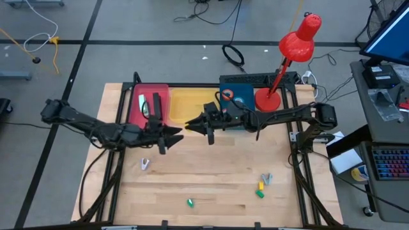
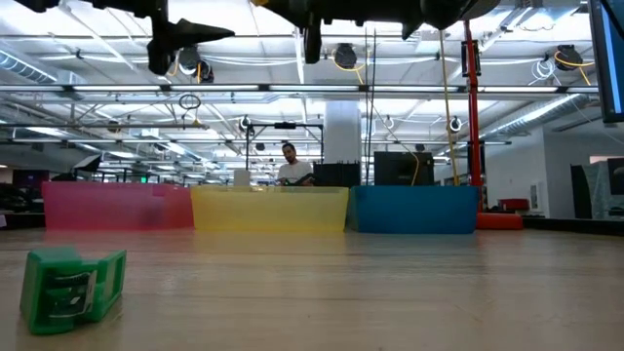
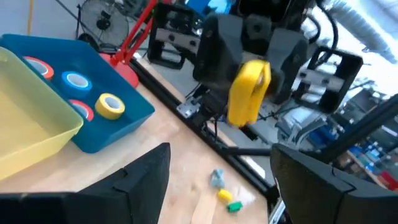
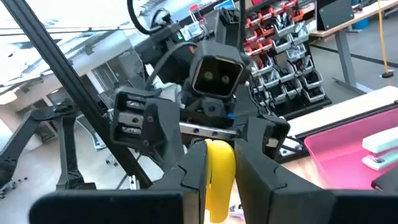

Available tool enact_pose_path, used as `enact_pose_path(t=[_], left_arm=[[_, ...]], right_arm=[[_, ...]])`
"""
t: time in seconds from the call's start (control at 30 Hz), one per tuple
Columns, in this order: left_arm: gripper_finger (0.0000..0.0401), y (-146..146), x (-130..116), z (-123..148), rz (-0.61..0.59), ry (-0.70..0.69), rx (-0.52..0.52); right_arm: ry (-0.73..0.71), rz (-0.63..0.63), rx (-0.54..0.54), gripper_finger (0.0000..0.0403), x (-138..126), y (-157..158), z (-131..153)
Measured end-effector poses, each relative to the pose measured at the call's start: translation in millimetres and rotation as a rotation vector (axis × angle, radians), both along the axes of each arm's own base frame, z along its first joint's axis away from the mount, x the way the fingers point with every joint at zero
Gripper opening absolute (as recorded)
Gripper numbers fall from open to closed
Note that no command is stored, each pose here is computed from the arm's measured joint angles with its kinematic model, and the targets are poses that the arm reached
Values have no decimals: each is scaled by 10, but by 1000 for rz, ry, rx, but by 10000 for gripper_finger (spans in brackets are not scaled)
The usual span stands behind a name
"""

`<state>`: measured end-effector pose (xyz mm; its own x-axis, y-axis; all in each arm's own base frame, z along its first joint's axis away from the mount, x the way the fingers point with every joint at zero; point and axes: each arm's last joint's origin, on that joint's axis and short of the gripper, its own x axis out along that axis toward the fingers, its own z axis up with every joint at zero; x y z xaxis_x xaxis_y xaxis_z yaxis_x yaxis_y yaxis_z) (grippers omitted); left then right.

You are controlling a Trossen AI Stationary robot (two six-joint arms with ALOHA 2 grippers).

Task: Pick and place Stapler, Stapler remover, tape
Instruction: Put the top yellow stapler into the red bin

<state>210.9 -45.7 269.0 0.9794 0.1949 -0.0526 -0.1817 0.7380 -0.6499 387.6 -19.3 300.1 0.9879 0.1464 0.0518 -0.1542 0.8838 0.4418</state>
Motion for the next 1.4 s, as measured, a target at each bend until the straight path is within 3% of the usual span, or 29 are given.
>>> enact_pose_path(t=[0.53, 0.83, 1.4], left_arm=[[273, 147, 296, -68, -61, -113, -29], [269, 201, 335, -102, -89, -102, -23], [49, 251, 343, -97, -146, -98, 35]], right_arm=[[66, -1, 19, 50, 4, -1, -65], [73, -10, 20, 50, 3, -14, -72], [66, -19, 20, 50, 0, -12, -60]])
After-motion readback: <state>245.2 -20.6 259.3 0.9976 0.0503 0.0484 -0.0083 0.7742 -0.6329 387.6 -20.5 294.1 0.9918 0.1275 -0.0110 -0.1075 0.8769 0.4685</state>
